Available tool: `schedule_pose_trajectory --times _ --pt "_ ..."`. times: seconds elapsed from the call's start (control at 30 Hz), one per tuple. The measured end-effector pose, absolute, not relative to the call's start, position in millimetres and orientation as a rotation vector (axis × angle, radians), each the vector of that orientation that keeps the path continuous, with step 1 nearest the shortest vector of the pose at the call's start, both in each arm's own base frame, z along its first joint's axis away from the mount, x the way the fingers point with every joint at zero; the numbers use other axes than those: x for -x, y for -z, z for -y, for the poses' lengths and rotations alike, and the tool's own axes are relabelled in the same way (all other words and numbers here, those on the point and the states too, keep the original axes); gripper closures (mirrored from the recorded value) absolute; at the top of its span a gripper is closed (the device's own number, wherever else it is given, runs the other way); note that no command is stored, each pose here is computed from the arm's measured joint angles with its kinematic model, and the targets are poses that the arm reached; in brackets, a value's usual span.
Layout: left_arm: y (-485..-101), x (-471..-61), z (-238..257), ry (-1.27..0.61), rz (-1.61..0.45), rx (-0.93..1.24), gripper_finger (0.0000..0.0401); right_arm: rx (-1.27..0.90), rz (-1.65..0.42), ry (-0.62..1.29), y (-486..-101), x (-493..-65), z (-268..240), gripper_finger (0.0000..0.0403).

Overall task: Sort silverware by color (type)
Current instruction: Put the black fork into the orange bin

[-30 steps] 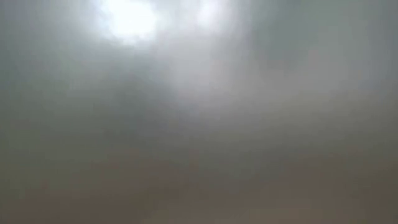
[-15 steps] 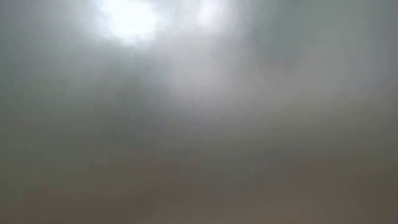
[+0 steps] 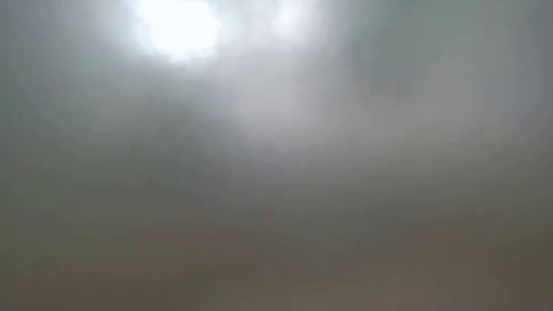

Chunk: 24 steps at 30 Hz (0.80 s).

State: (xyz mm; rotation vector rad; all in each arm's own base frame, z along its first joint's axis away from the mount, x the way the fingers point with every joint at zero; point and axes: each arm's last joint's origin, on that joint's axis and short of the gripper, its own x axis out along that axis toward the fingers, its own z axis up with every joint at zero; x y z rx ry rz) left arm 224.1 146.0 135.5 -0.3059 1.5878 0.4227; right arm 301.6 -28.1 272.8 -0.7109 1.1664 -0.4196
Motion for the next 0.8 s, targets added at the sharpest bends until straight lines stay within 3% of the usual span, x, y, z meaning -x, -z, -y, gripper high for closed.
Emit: schedule_pose_trajectory --times 0.1,0.33,0.8 --pt "-135 -225 -146 -0.397 -1.559 0.339 0.0304 0.711 -1.166 0.42 -273 -302 28 0.0321" --pt "-134 -222 -151 -0.476 -1.548 0.383 0.0394 0.711 -1.166 0.42 -273 -302 28 0.0321" --pt "-165 -216 -152 -0.597 -1.409 0.37 0.04 0.711 -1.166 0.42 -273 -302 28 0.0321"
